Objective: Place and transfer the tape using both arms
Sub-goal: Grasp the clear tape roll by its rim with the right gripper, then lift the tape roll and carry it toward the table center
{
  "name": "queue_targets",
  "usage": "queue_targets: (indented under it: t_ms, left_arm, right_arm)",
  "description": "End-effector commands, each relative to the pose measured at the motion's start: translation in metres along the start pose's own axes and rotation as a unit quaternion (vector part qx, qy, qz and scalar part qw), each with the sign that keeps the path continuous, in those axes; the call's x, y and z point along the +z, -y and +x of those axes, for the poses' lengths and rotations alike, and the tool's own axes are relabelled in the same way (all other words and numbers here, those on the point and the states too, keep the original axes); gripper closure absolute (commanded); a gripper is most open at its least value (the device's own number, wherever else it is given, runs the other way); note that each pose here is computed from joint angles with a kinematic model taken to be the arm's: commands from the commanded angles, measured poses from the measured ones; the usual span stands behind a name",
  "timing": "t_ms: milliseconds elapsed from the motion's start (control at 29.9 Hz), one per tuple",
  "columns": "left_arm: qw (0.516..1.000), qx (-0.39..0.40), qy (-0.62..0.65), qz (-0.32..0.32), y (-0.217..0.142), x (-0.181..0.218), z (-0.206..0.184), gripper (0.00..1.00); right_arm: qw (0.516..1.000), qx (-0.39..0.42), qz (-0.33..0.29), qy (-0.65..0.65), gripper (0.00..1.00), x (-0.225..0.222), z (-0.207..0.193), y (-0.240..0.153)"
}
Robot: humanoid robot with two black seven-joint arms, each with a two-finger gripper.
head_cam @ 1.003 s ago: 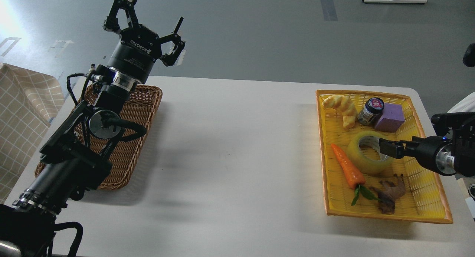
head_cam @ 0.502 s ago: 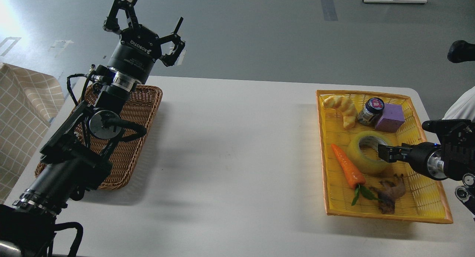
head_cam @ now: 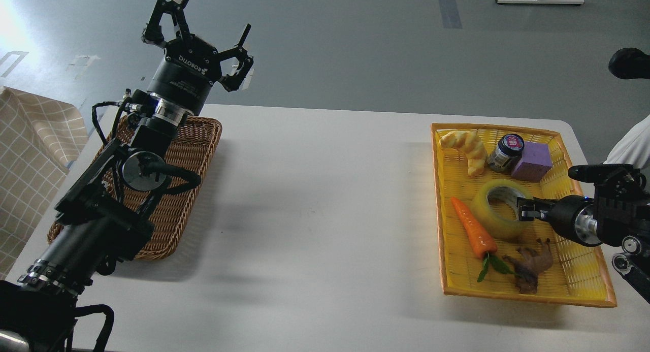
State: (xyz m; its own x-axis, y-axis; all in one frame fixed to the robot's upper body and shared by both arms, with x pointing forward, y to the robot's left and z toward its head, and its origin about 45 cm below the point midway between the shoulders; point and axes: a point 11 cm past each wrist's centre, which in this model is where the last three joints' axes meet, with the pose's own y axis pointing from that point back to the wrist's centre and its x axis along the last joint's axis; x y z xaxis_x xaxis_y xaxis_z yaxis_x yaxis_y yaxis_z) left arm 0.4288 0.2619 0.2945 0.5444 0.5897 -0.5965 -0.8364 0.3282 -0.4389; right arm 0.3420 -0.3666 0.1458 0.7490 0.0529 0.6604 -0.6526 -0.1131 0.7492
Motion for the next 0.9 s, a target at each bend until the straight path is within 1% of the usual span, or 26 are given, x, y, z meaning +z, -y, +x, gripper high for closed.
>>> queue_targets:
  t_ms: [0,234,435,602,736,803,870]
  left_arm:
    - [1.000,0.000,0.000,-0.001,0.000,0.000,0.000,0.02]
    - [1.000,0.000,-0.002,0.000,0.000,-0.002,-0.001,0.02]
    - [1.000,0.000,-0.002,-0.002,0.000,-0.001,-0.001,0.02]
    - [1.000,0.000,-0.004,-0.003,0.001,-0.001,-0.001,0.02]
    - [1.000,0.000,-0.004,-0.003,0.001,-0.001,-0.001,0.02]
    - [1.000,-0.001,-0.002,-0.003,0.001,0.000,-0.001,0.02]
    - [1.000,-0.001,-0.003,-0.002,0.001,0.000,-0.001,0.02]
  right_arm:
    - [1.000,0.001,-0.001,0.001,1.00,0.001,0.001,-0.001]
    - [1.000,0.013,0.013,-0.005,1.00,-0.006,0.010,-0.006]
    - [0.998,0.043,0.015,-0.039,1.00,-0.002,0.034,-0.035]
    - [0.995,0.083,0.015,-0.044,1.00,0.000,0.061,-0.054]
    - [0.989,0.137,0.022,-0.041,1.00,-0.005,0.097,-0.072]
    - [0.988,0.146,0.024,-0.043,1.00,-0.007,0.104,-0.074]
    - [0.985,0.165,0.030,-0.048,1.00,-0.013,0.121,-0.079]
